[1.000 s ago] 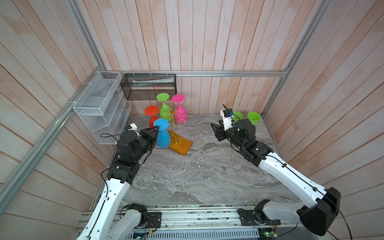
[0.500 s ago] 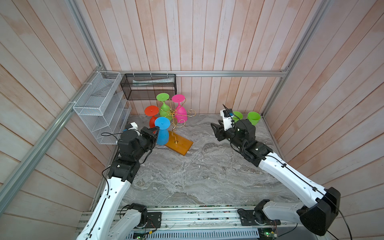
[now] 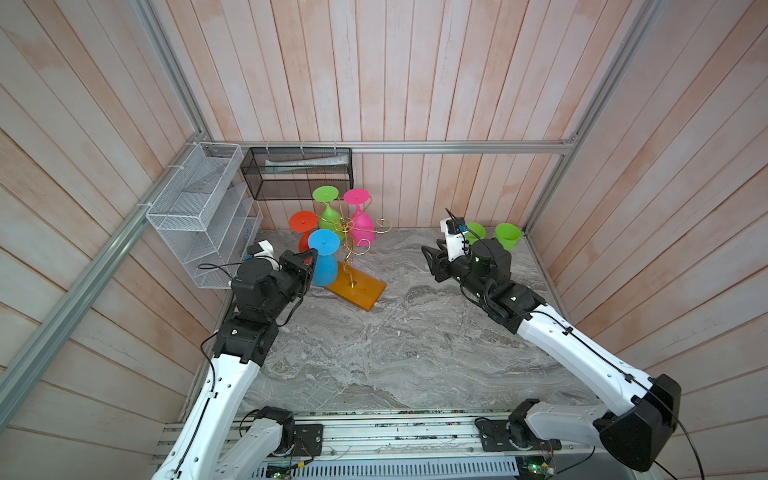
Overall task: Take the wine glass off the wine glass rack
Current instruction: 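Close the left gripper on the blue glass foot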
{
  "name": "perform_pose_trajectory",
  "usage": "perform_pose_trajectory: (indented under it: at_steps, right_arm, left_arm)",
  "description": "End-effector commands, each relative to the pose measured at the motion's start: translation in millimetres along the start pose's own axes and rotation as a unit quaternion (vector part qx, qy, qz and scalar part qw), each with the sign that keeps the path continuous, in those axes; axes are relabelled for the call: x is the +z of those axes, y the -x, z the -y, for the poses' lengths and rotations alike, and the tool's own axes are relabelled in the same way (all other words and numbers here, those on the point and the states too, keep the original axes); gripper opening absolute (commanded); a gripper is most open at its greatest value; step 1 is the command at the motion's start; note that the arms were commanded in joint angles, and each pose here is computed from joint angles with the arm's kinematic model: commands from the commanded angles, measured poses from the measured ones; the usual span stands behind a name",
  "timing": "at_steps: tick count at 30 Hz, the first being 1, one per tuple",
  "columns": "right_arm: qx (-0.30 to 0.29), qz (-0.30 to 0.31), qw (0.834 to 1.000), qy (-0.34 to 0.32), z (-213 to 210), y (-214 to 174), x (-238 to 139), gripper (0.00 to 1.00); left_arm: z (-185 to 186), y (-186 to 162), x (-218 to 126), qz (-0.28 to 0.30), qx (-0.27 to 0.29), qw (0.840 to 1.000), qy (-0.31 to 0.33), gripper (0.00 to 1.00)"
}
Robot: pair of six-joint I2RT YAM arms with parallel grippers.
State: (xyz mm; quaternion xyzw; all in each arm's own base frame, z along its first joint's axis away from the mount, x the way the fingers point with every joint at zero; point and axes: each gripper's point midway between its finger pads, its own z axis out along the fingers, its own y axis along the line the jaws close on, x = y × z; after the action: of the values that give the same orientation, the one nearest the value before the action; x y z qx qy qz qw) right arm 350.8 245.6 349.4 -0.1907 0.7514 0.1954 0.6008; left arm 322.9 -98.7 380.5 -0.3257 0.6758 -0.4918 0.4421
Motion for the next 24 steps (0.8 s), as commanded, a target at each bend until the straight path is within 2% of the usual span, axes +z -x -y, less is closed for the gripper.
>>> perform_pose_trajectory:
  at_steps: [1, 8, 24]
  right_arm:
    - [-0.001, 0.011, 1.000, 0.005, -3.5, 6.0, -4.2, 0.48]
    - [0.000, 0.009, 1.000, 0.008, -4.6, 7.0, -3.1, 0.48]
    - [-0.001, 0.003, 1.000, 0.007, -4.7, 3.9, 1.9, 0.47]
  left_arm:
    - [19.9, 7.1, -8.1, 0.011, 0.017, 1.000, -0.021, 0.00]
    - [13.7, 6.3, -9.4, 0.009, 0.015, 1.000, -0.011, 0.00]
    - [5.2, 30.6, -3.7, 0.024, 0.026, 0.999, -0.001, 0.00]
